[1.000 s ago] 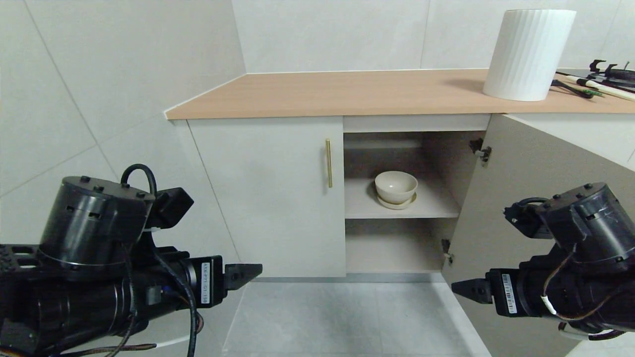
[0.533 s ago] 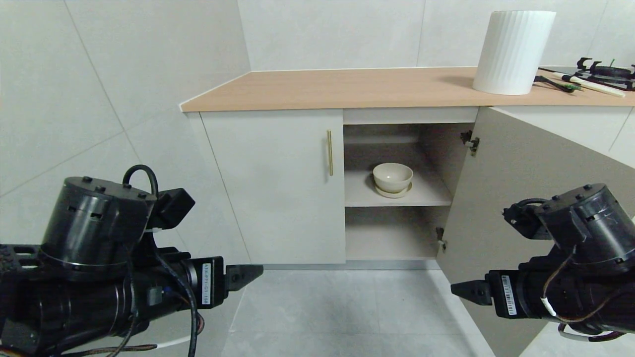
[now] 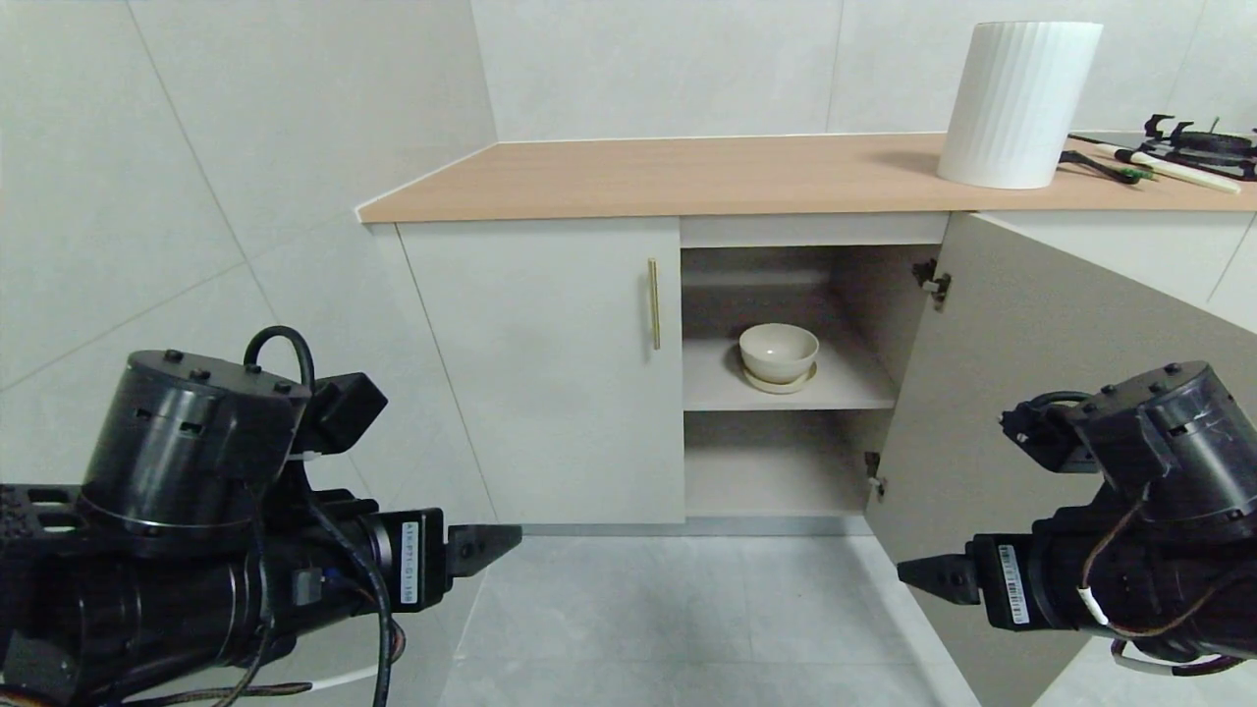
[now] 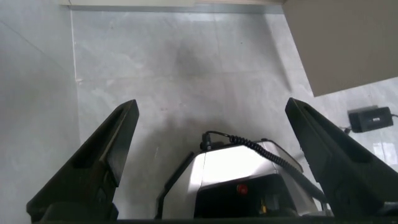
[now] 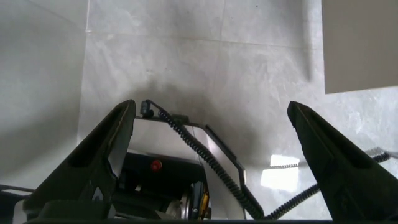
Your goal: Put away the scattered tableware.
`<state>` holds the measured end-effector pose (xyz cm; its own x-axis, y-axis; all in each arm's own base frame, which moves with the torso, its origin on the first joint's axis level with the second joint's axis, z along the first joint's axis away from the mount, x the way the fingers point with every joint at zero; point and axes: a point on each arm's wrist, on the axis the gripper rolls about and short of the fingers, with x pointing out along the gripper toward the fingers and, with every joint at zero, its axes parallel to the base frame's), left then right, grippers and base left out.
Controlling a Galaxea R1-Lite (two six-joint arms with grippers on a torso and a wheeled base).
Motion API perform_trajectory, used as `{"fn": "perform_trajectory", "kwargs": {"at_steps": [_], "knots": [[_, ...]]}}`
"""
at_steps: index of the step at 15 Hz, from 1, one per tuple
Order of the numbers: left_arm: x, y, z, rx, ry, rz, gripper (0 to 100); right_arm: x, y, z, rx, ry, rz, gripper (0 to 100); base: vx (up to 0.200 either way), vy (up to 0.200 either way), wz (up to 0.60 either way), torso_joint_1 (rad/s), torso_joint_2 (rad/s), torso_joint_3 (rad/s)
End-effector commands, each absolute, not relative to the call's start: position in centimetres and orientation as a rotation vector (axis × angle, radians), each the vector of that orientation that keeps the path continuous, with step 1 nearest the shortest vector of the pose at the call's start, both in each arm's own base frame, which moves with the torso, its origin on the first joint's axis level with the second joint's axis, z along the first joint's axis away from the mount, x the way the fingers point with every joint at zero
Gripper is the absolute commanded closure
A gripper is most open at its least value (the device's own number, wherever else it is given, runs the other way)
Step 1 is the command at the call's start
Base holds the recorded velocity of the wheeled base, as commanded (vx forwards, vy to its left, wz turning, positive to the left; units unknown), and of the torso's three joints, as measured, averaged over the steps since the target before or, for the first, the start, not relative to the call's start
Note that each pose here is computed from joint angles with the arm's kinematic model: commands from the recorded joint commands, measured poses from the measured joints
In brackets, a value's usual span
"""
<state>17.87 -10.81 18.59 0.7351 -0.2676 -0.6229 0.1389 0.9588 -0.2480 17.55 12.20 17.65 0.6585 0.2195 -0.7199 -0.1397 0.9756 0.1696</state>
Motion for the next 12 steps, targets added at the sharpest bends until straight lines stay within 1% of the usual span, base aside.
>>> {"fn": "perform_trajectory", "kwargs": {"at_steps": [1, 6, 10, 12], "knots": [[17.9, -10.8, 18.6, -0.185, 0.711, -0.225, 0, 16.8, 11.6, 18.1, 0.074, 0.832, 0.211, 0, 0.000, -0.200, 0.00, -0.007, 0.00, 0.007], [17.8, -10.7, 18.6, -0.180, 0.707, -0.228, 0, 15.7, 10.7, 17.8, -0.031, 0.914, 0.206, 0, 0.000, -0.200, 0.00, 0.004, 0.00, 0.003], [17.8, -10.7, 18.6, -0.179, 0.709, -0.228, 0, 15.9, 9.2, 17.9, -0.084, 0.983, 0.147, 0, 0.000, -0.200, 0.00, 0.005, 0.00, 0.001], [17.8, -10.8, 18.6, -0.179, 0.711, -0.229, 0, 16.0, 8.1, 18.0, -0.102, 0.995, 0.114, 0, 0.000, 0.000, 0.00, 0.000, 0.00, 0.000]]}}
